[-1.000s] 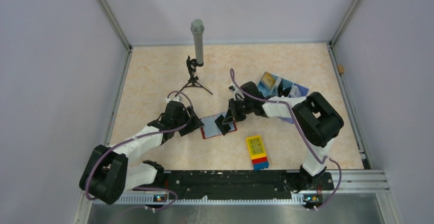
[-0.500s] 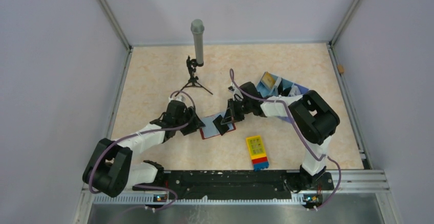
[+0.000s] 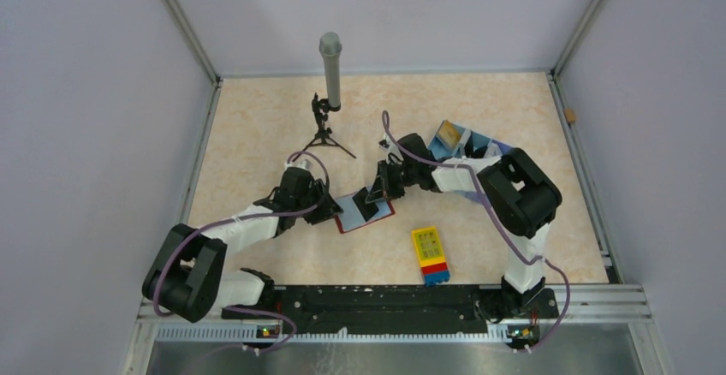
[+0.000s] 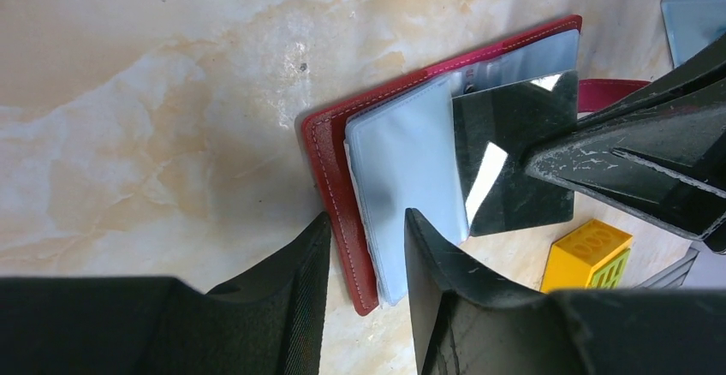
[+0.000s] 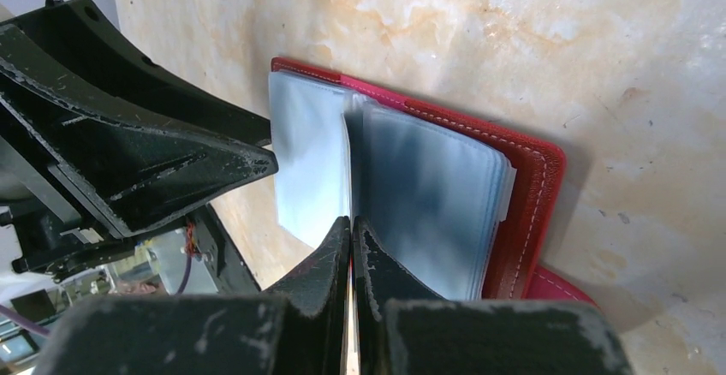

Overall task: Put the credit cards into the card holder
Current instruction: Insert the credit card into the card holder.

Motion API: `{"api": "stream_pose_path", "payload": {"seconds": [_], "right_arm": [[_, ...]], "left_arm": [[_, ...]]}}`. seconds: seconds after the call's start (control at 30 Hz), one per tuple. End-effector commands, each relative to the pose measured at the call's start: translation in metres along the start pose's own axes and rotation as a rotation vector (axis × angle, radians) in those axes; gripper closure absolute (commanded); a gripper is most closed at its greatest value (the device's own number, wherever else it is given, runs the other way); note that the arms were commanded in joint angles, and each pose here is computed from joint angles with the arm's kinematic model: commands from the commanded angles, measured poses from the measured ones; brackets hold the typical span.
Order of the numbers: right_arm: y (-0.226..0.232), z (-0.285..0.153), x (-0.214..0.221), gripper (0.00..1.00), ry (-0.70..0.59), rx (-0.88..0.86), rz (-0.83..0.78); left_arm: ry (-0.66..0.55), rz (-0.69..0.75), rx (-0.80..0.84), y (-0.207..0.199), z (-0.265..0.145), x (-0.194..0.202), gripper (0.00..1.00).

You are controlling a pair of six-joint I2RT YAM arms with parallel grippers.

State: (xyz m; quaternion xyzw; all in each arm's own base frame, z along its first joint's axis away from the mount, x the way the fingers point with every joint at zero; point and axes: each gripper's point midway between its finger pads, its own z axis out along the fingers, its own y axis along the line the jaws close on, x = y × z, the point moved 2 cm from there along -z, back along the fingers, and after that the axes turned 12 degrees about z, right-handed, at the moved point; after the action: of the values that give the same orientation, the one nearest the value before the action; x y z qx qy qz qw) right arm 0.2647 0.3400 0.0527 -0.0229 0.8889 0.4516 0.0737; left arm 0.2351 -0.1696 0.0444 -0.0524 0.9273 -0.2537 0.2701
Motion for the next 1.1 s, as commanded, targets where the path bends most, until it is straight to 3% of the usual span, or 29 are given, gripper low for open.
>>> {"api": "stream_pose_path", "payload": {"seconds": [0.0, 0.23, 1.07], "right_arm": [[0.005, 0.005, -0.013, 1.0, -0.021, -0.008, -0.02], [-0.004, 0.011, -0.004, 1.0, 0.016, -0.007, -0.007], [-0.022, 0.018, 0.013, 1.0, -0.063, 0.093, 0.047]], "left_arm": [[0.015, 0.009, -0.03, 0.006, 0.004, 0.001, 0.61], [0.016, 0.01, -0.042, 0.008, 0.005, 0.001, 0.63], [0.017, 0.008, -0.046, 0.009, 0.005, 0.002, 0.69]]}}
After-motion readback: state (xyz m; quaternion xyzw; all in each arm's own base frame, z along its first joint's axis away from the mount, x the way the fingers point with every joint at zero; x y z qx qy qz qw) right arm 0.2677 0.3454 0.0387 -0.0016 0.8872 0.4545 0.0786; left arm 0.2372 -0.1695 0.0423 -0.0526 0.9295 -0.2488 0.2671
